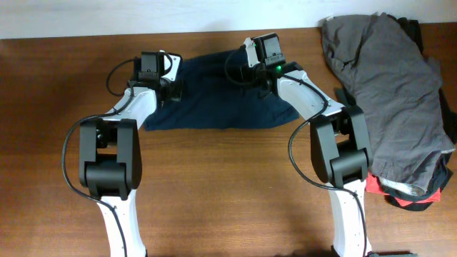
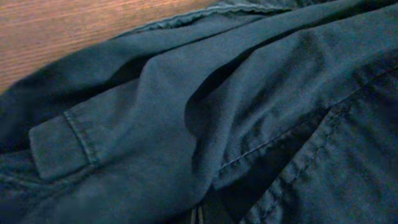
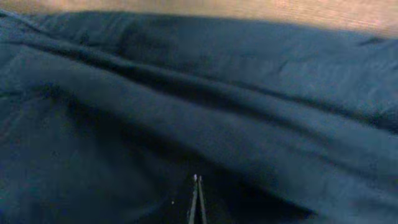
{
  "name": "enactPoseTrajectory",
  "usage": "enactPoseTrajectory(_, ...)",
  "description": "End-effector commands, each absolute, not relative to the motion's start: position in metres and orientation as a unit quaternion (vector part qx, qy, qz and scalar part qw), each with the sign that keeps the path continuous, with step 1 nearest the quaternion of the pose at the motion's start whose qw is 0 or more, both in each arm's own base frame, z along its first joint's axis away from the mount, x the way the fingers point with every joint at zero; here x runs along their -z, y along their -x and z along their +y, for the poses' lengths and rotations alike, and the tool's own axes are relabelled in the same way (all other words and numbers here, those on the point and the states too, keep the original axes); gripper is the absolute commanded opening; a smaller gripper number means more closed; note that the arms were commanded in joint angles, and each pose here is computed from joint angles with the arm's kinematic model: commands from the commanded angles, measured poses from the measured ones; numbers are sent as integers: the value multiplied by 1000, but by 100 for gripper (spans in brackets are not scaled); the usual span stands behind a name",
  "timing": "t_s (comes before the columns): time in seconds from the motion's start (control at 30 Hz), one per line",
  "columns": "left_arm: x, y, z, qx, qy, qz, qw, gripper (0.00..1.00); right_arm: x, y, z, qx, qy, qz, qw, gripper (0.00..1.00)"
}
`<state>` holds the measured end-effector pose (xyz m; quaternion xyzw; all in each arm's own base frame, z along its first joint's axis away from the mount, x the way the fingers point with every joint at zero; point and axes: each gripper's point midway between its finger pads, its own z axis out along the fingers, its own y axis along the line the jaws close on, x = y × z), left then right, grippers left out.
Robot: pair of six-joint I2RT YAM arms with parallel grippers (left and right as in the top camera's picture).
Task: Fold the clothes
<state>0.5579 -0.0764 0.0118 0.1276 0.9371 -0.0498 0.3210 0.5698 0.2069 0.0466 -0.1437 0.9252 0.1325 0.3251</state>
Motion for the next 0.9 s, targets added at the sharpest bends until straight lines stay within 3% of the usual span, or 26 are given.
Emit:
enactPoseTrajectory(0.0, 10, -554, -81, 51, -125, 944, 301, 1, -18, -577, 202, -111, 133, 931, 322, 5)
enactPoseTrajectory(0.3, 16, -548, -87, 52, -130, 947, 288, 1, 6, -608, 177, -75, 88, 922, 369, 5)
enactPoseTrajectory(0.7, 39, -528, -85, 53, -130, 961, 237, 1, -55, -676, 87, -76, -45, 852, 516, 15)
enactPoseTrajectory(0.87, 49, -525, -84, 51, -129, 964, 227, 1, -65, -681, 66, -75, -55, 853, 514, 18)
